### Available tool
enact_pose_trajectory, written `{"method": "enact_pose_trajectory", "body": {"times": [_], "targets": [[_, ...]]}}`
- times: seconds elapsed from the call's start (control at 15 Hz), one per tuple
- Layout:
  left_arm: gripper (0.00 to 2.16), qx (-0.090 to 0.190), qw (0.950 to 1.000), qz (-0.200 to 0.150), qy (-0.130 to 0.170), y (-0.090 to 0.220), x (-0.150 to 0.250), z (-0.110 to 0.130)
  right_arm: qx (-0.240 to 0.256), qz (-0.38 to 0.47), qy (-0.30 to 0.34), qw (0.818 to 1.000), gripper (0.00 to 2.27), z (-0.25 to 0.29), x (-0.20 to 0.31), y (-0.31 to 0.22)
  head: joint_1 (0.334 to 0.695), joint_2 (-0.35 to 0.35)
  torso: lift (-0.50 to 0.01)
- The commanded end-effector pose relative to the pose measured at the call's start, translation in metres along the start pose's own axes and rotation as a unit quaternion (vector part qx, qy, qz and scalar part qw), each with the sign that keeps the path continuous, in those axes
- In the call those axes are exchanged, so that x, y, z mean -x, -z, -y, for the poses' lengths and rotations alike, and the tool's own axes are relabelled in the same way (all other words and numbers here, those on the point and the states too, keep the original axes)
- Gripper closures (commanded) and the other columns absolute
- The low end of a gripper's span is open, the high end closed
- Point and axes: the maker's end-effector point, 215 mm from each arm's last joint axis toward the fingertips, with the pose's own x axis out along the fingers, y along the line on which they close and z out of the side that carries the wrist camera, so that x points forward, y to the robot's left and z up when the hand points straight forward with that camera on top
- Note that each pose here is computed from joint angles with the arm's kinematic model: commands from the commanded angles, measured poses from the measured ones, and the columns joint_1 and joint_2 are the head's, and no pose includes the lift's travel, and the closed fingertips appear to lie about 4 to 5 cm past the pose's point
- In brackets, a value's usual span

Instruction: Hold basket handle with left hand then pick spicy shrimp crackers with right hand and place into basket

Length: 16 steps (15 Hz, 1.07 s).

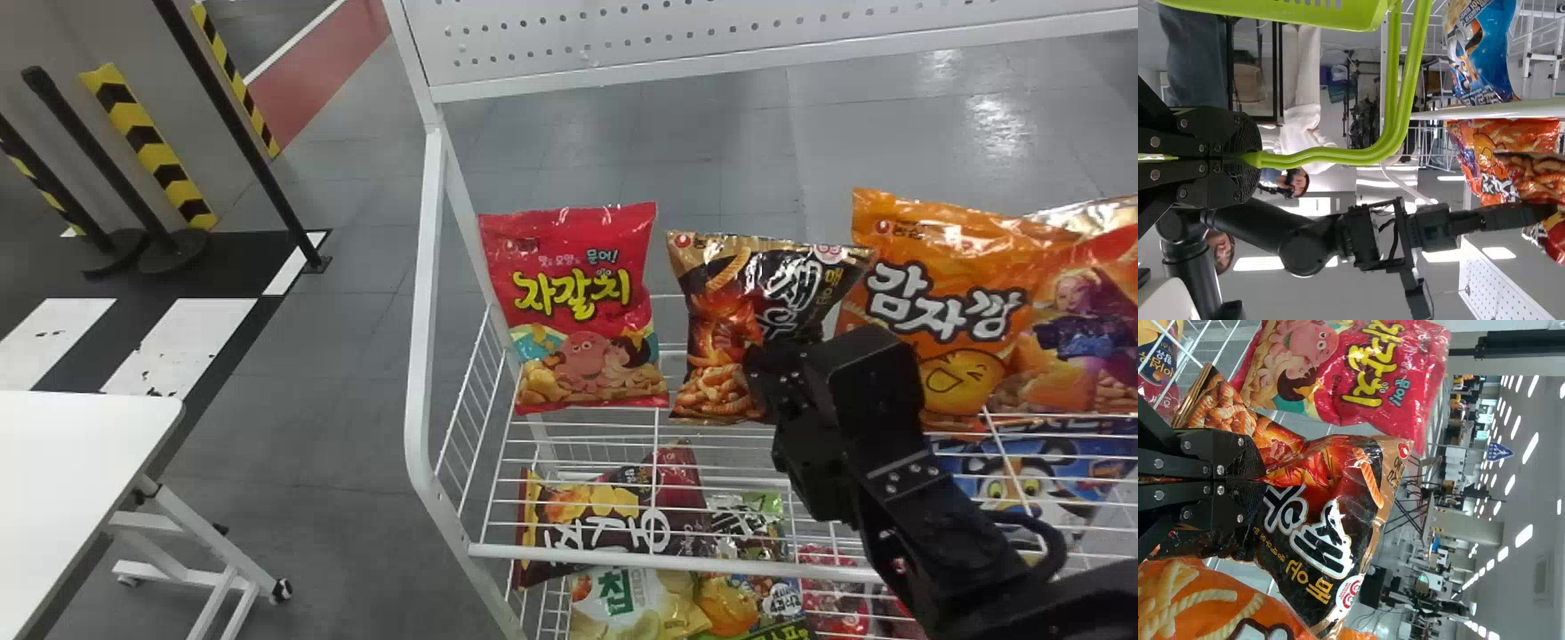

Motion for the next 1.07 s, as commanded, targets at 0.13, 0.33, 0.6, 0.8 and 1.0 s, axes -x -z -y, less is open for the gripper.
{"method": "enact_pose_trajectory", "body": {"times": [0.13, 0.33, 0.6, 0.8, 1.0], "targets": [[2.13, -0.002, 1.0000, 0.001, 0.006, 0.000, 0.001, 0.002, 0.003, 0.001, -0.001, 1.000, 2.22, 0.008, 0.043, 0.006, 0.695, 0.264, -0.010], [2.13, -0.002, 1.0000, -0.001, 0.007, 0.000, -0.001, 0.002, -0.004, -0.024, -0.005, 1.000, 2.22, 0.021, 0.072, 0.019, 0.695, 0.238, -0.010], [2.13, 0.002, 1.0000, 0.001, 0.007, 0.001, 0.000, 0.001, -0.044, -0.045, -0.030, 0.998, 2.22, 0.036, 0.111, 0.030, 0.695, 0.199, -0.010], [2.13, 0.002, 1.0000, 0.002, 0.007, 0.000, 0.001, 0.000, -0.083, -0.065, -0.050, 0.993, 2.22, 0.047, 0.140, 0.042, 0.695, 0.163, -0.010], [2.13, 0.003, 1.0000, 0.002, 0.008, 0.001, 0.000, 0.000, -0.134, -0.097, -0.074, 0.983, 2.22, 0.061, 0.171, 0.057, 0.695, 0.117, -0.010]]}}
